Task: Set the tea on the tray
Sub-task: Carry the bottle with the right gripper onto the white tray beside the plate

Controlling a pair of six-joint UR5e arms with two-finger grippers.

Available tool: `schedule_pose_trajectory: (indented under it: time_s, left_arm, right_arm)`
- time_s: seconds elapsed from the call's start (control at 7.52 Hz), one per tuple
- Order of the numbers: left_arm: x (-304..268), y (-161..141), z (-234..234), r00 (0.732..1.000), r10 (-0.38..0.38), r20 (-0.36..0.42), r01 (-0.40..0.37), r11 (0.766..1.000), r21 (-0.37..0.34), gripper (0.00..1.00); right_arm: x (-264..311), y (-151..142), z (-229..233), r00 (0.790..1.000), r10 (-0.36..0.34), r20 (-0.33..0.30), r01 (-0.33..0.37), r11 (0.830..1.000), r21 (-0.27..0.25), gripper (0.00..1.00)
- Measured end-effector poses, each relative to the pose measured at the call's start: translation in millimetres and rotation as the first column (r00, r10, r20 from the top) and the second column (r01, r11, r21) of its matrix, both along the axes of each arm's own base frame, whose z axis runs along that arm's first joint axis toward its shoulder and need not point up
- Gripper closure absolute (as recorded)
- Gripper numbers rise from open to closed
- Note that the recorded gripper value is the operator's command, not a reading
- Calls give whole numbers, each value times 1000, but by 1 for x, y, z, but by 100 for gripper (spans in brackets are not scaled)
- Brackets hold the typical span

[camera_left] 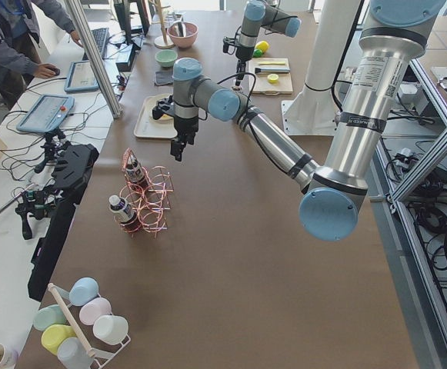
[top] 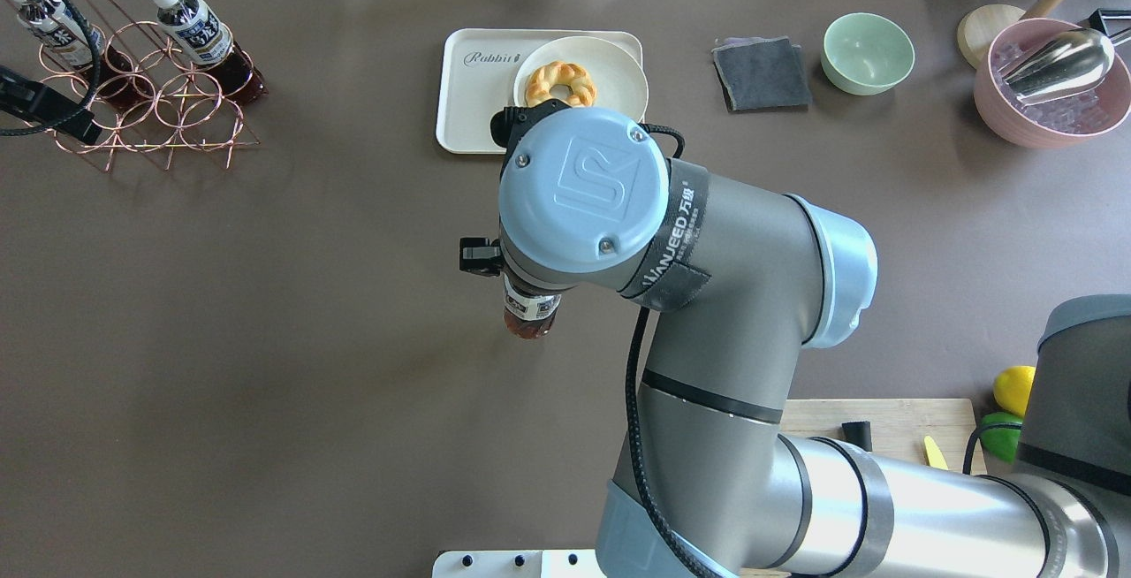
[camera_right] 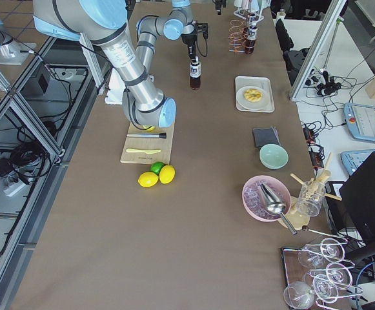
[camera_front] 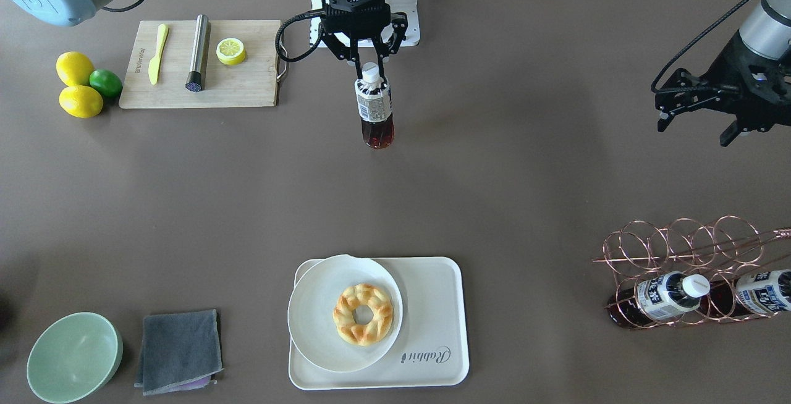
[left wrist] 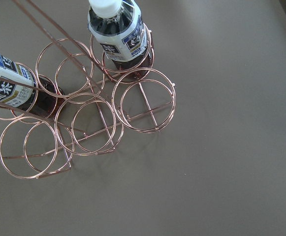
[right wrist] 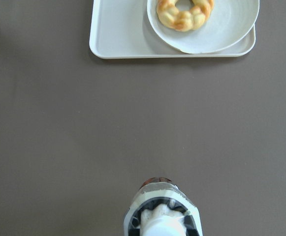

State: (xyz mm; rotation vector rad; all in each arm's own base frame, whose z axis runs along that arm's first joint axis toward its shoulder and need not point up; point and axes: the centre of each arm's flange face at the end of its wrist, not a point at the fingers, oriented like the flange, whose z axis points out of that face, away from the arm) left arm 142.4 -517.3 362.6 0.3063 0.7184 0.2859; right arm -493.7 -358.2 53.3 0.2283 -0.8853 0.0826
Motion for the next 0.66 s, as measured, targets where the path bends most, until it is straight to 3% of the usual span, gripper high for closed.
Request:
schedule_pose_trajectory:
  time_s: [0.27,0.66]
  left_arm:
    - [2,0,13,1000,11,-24,-11,1000,5,3]
    - [-8,7,31,1000,16,-21,-17,1000,-8,3]
  right_arm:
    - [6,-51,-30,999,37,-12,-37,999,14,100]
    - [-20,-176,-58,995,91,-47,-90,996,10,100]
